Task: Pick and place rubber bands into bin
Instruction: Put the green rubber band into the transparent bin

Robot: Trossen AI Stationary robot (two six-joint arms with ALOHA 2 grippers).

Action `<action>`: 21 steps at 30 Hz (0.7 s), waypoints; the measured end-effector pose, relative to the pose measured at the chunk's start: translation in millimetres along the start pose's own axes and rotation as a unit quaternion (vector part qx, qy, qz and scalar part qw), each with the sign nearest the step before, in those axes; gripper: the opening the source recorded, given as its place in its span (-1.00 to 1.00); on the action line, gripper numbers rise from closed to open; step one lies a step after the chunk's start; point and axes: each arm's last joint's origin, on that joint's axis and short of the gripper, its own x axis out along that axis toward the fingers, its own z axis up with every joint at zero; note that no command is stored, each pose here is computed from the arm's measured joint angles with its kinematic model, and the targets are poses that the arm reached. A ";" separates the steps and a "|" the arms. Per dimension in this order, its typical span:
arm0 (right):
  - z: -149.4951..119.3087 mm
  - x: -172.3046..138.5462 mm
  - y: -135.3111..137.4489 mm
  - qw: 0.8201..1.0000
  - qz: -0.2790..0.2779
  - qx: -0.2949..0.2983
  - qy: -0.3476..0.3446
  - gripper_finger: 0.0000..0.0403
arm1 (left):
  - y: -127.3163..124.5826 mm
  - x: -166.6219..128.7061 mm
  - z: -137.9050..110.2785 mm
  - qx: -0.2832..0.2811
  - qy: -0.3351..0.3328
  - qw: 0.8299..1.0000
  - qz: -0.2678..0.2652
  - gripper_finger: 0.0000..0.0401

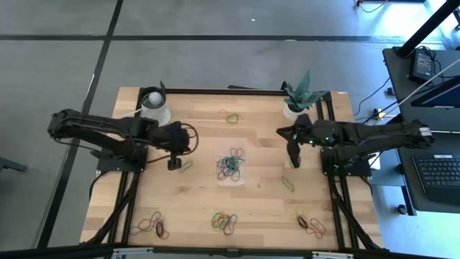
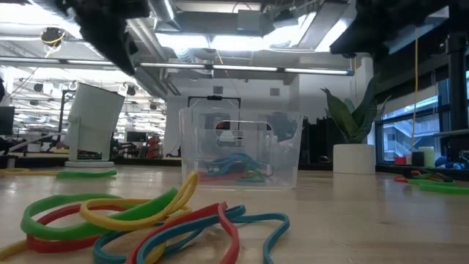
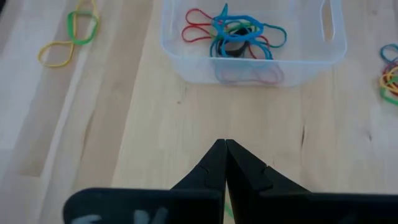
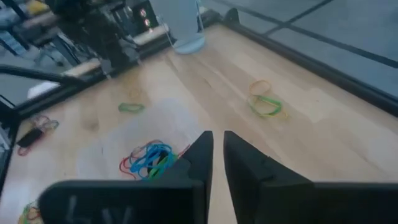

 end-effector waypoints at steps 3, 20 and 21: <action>1.6 9.8 5.3 0.999 -0.013 0.005 0.029 -0.90 | 4.5 0.3 -14.2 -0.003 -0.028 1.000 -0.008 -0.99; 16.1 19.4 23.9 0.910 -0.204 0.150 0.327 -0.98 | 11.6 4.1 -37.1 0.004 -0.091 0.996 -0.005 -0.98; 15.8 19.1 25.3 0.904 -0.210 0.157 0.337 -0.98 | 11.5 4.1 -36.2 0.010 -0.095 0.995 -0.005 -0.98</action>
